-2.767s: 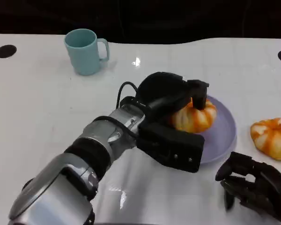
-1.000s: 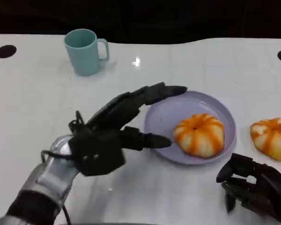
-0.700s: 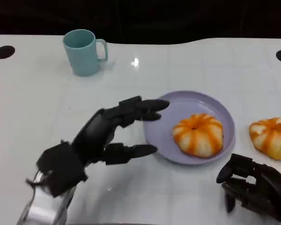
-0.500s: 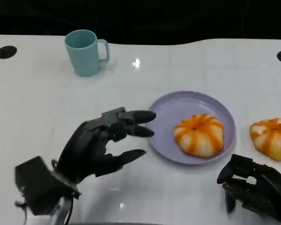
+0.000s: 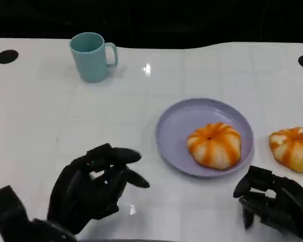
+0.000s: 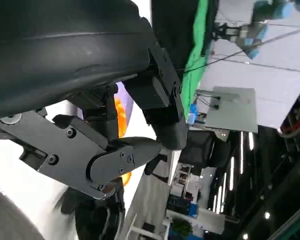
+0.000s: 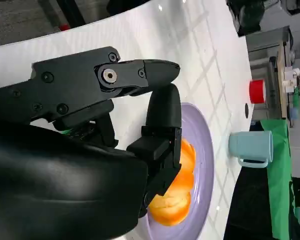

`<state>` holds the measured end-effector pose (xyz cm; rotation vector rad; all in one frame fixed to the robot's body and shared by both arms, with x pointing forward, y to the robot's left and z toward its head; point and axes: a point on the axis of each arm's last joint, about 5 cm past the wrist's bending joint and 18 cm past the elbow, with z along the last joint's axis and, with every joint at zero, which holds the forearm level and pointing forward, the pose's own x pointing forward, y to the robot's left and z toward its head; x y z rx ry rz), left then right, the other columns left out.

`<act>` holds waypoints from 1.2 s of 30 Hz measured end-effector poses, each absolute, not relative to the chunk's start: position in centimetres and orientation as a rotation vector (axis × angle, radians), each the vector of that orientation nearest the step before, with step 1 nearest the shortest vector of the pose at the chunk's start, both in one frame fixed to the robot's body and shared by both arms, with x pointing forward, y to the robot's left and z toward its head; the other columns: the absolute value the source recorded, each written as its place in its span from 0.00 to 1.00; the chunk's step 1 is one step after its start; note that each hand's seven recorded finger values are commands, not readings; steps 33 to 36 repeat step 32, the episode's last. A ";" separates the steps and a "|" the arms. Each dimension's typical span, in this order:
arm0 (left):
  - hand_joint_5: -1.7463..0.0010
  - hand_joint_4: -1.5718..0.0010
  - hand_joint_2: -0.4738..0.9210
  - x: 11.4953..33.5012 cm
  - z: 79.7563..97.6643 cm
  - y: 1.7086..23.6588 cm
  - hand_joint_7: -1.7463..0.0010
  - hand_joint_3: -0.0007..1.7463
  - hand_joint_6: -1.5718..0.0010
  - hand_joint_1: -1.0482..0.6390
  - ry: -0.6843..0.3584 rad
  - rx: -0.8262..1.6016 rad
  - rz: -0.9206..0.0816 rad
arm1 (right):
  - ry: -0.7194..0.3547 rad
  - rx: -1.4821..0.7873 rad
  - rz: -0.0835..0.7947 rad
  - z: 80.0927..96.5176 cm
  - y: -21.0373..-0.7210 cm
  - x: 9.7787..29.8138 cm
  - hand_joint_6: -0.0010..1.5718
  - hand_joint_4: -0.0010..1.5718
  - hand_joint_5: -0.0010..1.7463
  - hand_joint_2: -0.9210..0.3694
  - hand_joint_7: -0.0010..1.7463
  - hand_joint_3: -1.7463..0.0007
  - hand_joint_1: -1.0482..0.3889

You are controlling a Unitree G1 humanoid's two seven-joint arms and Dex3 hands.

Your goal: Grasp the bread from the table and place it into the plate.

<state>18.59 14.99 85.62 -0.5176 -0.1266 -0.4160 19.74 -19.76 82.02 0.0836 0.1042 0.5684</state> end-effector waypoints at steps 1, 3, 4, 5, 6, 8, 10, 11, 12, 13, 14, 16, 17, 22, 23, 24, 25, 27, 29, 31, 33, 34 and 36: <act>0.16 0.54 0.71 18.5 85.5 15.1 0.36 0.56 0.53 0.39 -0.115 -0.523 -0.416 | 0.105 0.084 0.568 82.0 -19.8 19.7 0.42 0.43 1.00 0.00 0.81 0.85 0.35; 0.13 0.53 0.72 18.3 85.3 15.2 0.31 0.55 0.54 0.39 -0.094 -0.533 -0.421 | 0.107 0.087 0.569 82.0 -19.8 19.8 0.42 0.43 1.00 0.00 0.81 0.85 0.35; 0.12 0.53 0.73 18.2 85.2 15.3 0.28 0.54 0.54 0.38 -0.085 -0.536 -0.420 | 0.109 0.089 0.570 82.1 -19.8 19.8 0.42 0.43 1.00 0.00 0.81 0.86 0.34; 0.11 0.53 0.74 18.0 85.1 15.4 0.25 0.52 0.55 0.38 -0.076 -0.539 -0.418 | 0.112 0.090 0.569 82.1 -19.7 19.8 0.42 0.43 1.00 0.00 0.81 0.86 0.34; 0.10 0.53 0.75 17.9 85.0 15.5 0.24 0.51 0.56 0.38 -0.067 -0.541 -0.417 | 0.114 0.091 0.568 82.1 -19.7 19.8 0.42 0.43 1.00 0.00 0.81 0.86 0.34; 0.07 0.53 0.73 17.8 84.9 15.6 0.19 0.54 0.57 0.38 -0.056 -0.544 -0.413 | 0.117 0.091 0.564 82.2 -19.7 19.8 0.42 0.42 1.00 0.00 0.81 0.86 0.34; 0.05 0.53 0.70 17.7 84.8 15.7 0.16 0.57 0.58 0.39 -0.053 -0.543 -0.416 | 0.118 0.091 0.563 82.2 -19.7 19.8 0.42 0.42 1.00 0.00 0.81 0.86 0.35; 0.05 0.53 0.70 17.7 84.8 15.8 0.15 0.58 0.58 0.39 -0.056 -0.543 -0.421 | 0.118 0.091 0.563 82.2 -19.7 19.8 0.41 0.42 1.00 0.00 0.81 0.86 0.36; 0.05 0.53 0.70 17.7 84.8 15.8 0.15 0.58 0.58 0.39 -0.057 -0.544 -0.426 | 0.118 0.092 0.563 82.2 -19.7 19.8 0.41 0.42 1.00 0.00 0.81 0.85 0.36; 0.05 0.53 0.70 17.7 84.7 15.8 0.15 0.59 0.58 0.39 -0.057 -0.545 -0.432 | 0.118 0.092 0.564 82.2 -19.7 19.8 0.41 0.42 1.00 0.00 0.81 0.85 0.36; 0.05 0.53 0.70 17.7 84.7 15.8 0.15 0.59 0.58 0.40 -0.057 -0.545 -0.437 | 0.118 0.092 0.564 82.1 -19.7 19.8 0.41 0.42 1.00 0.00 0.81 0.85 0.36; 0.04 0.53 0.70 17.6 84.6 15.9 0.15 0.58 0.59 0.39 -0.058 -0.547 -0.443 | 0.118 0.090 0.563 82.2 -19.7 19.8 0.41 0.42 1.00 0.00 0.81 0.85 0.36; 0.04 0.53 0.70 17.6 84.6 15.9 0.15 0.57 0.59 0.39 -0.057 -0.547 -0.445 | 0.118 0.088 0.560 82.2 -19.7 19.8 0.42 0.42 1.00 0.00 0.81 0.85 0.37; 0.03 0.54 0.67 17.6 84.2 16.3 0.15 0.63 0.59 0.39 -0.045 -0.548 -0.436 | 0.117 0.063 0.562 82.3 -19.7 19.8 0.42 0.42 1.00 0.00 0.81 0.84 0.37; 0.03 0.55 0.66 17.6 84.2 16.3 0.14 0.65 0.60 0.39 -0.043 -0.546 -0.437 | 0.116 0.060 0.562 82.3 -19.6 19.8 0.42 0.42 1.00 0.00 0.81 0.84 0.38; 0.02 0.55 0.66 17.6 84.2 16.3 0.14 0.65 0.60 0.39 -0.041 -0.541 -0.438 | 0.116 0.059 0.562 82.3 -19.6 19.8 0.42 0.42 1.00 0.00 0.81 0.84 0.38; 0.02 0.55 0.65 17.7 84.2 16.2 0.14 0.65 0.60 0.39 -0.041 -0.535 -0.440 | 0.116 0.058 0.562 82.3 -19.6 19.8 0.42 0.42 1.00 0.00 0.80 0.84 0.38; 0.03 0.55 0.67 17.7 84.2 16.3 0.15 0.63 0.60 0.39 -0.044 -0.531 -0.445 | 0.116 0.058 0.561 82.3 -19.6 19.8 0.42 0.42 1.00 0.00 0.80 0.84 0.39; 0.03 0.55 0.69 17.8 84.2 16.3 0.15 0.61 0.60 0.39 -0.046 -0.530 -0.450 | 0.117 0.058 0.561 82.4 -19.6 19.8 0.42 0.42 1.00 0.00 0.80 0.84 0.39; 0.03 0.55 0.69 17.8 84.2 16.3 0.15 0.62 0.60 0.40 -0.046 -0.527 -0.450 | 0.117 0.058 0.561 82.4 -19.6 19.8 0.42 0.42 1.00 0.00 0.80 0.84 0.39; 0.03 0.55 0.70 17.8 84.2 16.3 0.15 0.62 0.60 0.40 -0.047 -0.525 -0.451 | 0.117 0.059 0.562 82.3 -19.7 19.8 0.42 0.42 1.00 0.00 0.80 0.84 0.39; 0.03 0.55 0.70 17.8 84.2 16.3 0.15 0.62 0.60 0.40 -0.047 -0.525 -0.451 | 0.117 0.059 0.562 82.3 -19.7 19.8 0.42 0.42 1.00 0.00 0.80 0.84 0.39; 0.03 0.55 0.70 17.8 84.2 16.3 0.15 0.62 0.60 0.40 -0.047 -0.525 -0.451 | 0.117 0.059 0.562 82.3 -19.7 19.8 0.42 0.42 1.00 0.00 0.80 0.84 0.39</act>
